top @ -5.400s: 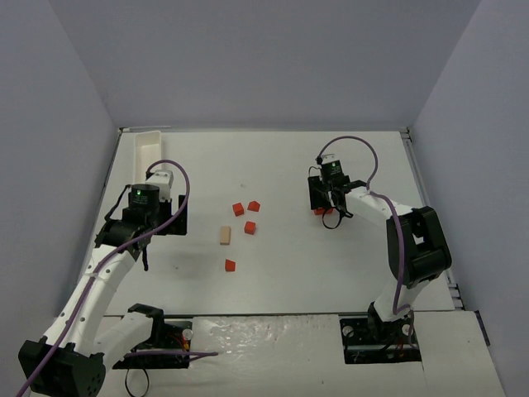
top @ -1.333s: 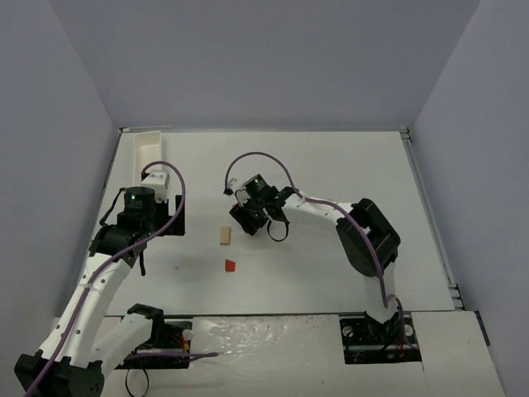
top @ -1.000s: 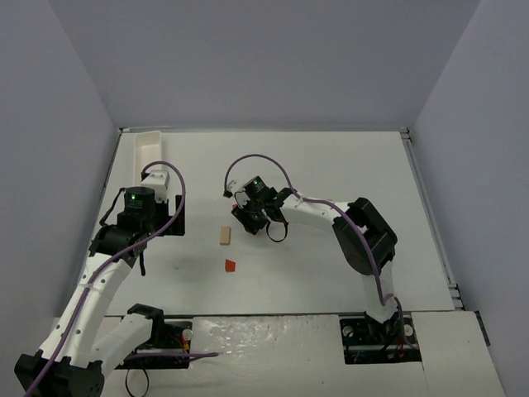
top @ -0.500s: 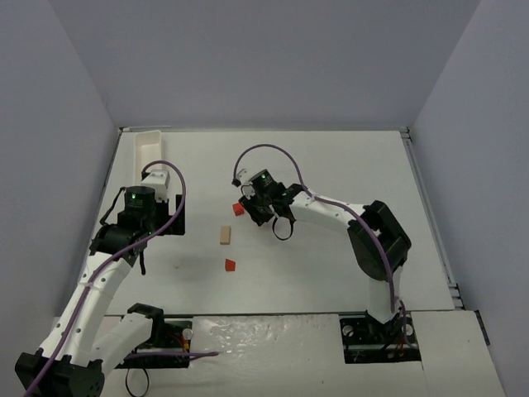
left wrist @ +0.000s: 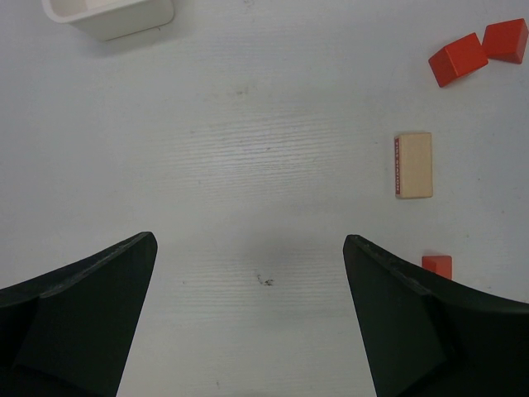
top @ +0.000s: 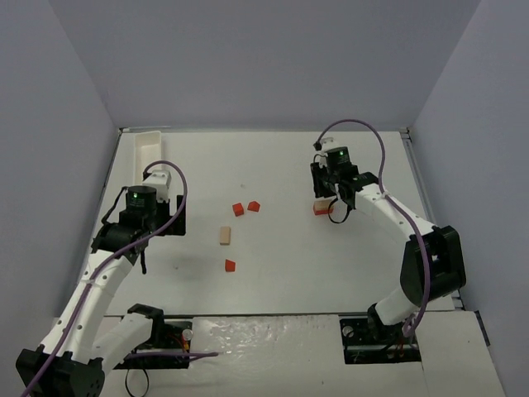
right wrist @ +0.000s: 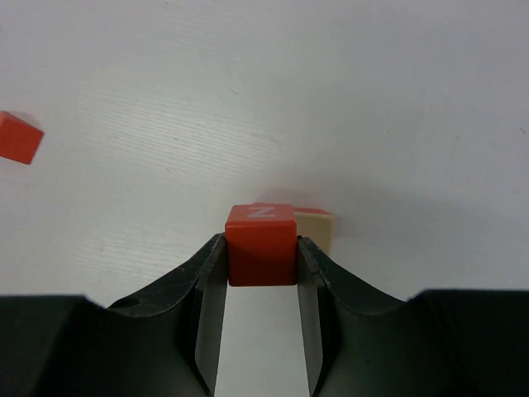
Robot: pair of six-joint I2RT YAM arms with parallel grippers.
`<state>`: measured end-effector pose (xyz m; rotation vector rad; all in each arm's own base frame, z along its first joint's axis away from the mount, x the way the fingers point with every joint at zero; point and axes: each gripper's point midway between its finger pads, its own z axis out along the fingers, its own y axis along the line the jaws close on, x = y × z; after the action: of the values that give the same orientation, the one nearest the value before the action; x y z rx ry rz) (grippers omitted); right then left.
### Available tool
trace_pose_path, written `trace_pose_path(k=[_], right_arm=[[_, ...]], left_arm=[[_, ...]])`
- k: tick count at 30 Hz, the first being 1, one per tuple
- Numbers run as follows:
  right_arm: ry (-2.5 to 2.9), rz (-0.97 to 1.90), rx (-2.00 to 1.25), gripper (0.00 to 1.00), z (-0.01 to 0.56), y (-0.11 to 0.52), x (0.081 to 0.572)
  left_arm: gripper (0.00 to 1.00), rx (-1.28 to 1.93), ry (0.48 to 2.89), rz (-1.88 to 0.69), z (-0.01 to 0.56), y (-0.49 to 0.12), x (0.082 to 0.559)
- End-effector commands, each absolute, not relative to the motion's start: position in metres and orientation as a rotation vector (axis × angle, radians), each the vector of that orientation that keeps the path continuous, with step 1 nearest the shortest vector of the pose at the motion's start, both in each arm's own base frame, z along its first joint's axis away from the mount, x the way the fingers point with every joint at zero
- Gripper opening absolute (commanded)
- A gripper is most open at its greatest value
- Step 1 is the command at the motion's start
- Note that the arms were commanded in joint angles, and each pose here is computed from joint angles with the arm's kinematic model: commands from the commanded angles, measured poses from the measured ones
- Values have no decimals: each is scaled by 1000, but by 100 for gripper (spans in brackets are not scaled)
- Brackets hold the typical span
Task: Build the wood block tower
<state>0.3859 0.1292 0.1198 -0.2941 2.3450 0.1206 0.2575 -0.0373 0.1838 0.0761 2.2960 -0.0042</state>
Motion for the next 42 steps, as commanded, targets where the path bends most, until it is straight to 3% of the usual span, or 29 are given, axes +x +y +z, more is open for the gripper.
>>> trace_pose_path(k=[1,42], right_arm=[[2356,150,-223,0,124,115,383],[2440,82,-165,0,94,94,394]], left_arm=[[95,76,2235,-12,198,-39,269],[95,76,2245,-7,196,-39,270]])
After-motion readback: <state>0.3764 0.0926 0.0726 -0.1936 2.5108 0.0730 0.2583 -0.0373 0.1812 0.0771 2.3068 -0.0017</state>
